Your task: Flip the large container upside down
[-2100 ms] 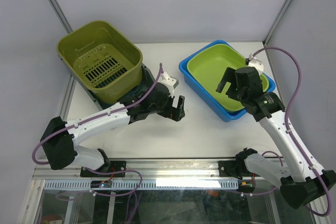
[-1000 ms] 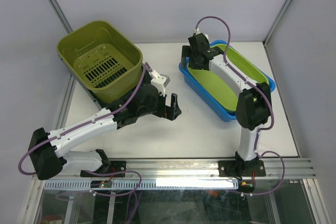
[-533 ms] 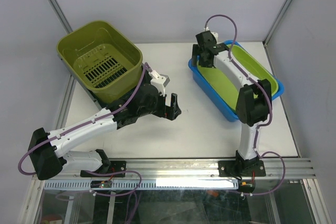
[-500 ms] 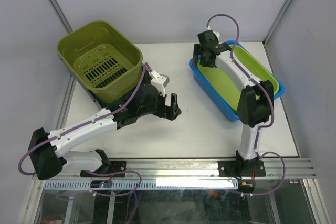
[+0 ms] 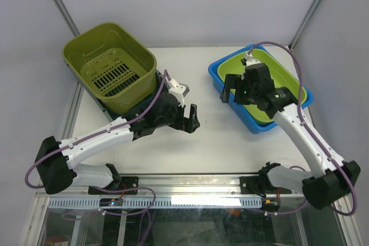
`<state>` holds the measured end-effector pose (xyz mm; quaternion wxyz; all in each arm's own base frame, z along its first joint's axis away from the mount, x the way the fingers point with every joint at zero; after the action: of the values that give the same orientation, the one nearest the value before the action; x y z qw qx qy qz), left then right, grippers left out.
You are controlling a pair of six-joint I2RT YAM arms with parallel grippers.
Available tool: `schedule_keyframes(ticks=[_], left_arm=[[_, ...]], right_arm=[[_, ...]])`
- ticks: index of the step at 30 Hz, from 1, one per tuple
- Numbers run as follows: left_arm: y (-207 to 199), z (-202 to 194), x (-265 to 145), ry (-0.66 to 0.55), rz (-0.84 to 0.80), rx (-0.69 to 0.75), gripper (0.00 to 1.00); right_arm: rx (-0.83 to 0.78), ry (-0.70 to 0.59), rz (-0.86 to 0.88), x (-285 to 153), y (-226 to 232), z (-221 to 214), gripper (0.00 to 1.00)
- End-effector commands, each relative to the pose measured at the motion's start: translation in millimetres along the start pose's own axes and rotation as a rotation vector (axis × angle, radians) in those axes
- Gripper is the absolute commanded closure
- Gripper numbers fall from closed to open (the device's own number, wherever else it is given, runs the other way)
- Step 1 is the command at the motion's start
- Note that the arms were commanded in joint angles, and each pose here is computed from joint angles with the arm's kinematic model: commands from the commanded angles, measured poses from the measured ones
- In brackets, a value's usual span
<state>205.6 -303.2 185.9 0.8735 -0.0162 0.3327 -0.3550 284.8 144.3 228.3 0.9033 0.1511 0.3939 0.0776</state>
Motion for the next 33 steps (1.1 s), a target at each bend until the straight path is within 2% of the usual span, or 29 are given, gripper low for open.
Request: schedule_keyframes(ticks=[1, 6, 12, 19, 22, 25, 29, 33], left_arm=[[-20, 20, 0, -0.051, -0.074, 0.006, 0.01], [-22, 18, 4, -0.044, -0.089, -0.002, 0.01], [-23, 22, 3, -0.057, -0.091, 0.003, 0.01], [-27, 23, 6, -0.049, -0.113, 0.012, 0.01], [-28, 25, 3, -0.057, -0.114, 0.009, 0.01], [-26, 27, 0, -0.071, -0.107, 0.009, 0.01], [-25, 29, 0, -0.079, -0.097, 0.016, 0.01], [-29, 32, 6, -0.080, -0.112, 0.022, 0.01]], right_arm=[[0.044, 0.005, 0.165, -31, 15, -19, 0.02], [0.063, 0.088, 0.151, -10, 13, -37, 0.03], [0.064, 0.116, 0.158, 24, 22, -32, 0.03], [0.066, -0.012, -0.168, 70, -22, 6, 0.02], [0.036, -0.035, -0.188, 87, -21, 28, 0.02], [0.017, -0.024, -0.100, 82, 2, 45, 0.02], [-0.008, -0.083, -0.010, 49, 19, 66, 0.02], [0.035, -0.146, -0.194, 12, -28, 71, 0.01]])
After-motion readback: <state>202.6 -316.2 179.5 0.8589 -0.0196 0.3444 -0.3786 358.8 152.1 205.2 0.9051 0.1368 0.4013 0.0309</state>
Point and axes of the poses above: each gripper's point midway between its finger pads, its own x axis out along the fingers, its own y axis along the line the jaws close on, z = x × y, the point moved 1 cm from there along -x, back along the fingers, and after that the axes turned 9 degrees about x, right-handed, at the moved point
